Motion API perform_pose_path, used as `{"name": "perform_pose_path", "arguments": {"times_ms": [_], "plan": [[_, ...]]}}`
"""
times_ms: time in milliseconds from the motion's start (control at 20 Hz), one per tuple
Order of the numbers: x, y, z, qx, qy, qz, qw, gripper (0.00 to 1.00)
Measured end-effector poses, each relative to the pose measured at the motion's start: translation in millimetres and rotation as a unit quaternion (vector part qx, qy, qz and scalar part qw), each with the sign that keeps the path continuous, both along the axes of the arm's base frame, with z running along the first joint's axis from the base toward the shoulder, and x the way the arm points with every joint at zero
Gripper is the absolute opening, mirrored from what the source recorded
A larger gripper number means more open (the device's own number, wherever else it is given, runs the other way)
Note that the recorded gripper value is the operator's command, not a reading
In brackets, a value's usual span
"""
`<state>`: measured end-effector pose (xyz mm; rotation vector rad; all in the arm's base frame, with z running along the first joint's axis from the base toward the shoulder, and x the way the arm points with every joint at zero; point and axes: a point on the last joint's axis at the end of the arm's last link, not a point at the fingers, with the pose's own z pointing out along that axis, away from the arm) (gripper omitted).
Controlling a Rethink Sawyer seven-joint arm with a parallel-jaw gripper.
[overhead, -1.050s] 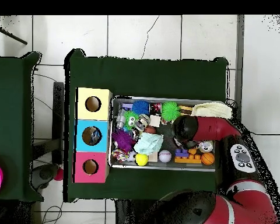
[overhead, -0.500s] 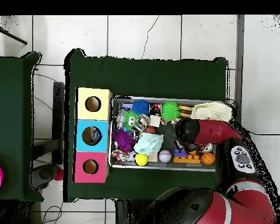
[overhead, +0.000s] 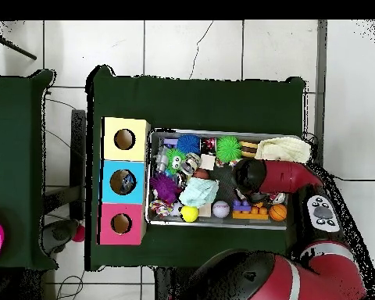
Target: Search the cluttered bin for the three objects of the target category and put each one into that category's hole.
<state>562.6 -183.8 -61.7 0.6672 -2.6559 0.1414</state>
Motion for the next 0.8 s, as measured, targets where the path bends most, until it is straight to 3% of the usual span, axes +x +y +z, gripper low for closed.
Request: {"name": "perform_pose_path", "arguments": {"times_ms": [450, 500, 800], "plan": [[-2.1, -2.9, 3.1, -0.005, 0.003, -0.011, 0.9999, 1.00], [-2.5, -3.4, 3.3, -0.005, 0.004, -0.012, 0.9999, 0.00], [-3.2, -5.3, 4.7, -0.005, 0.005, -0.020, 0.9998, 0.00]]}}
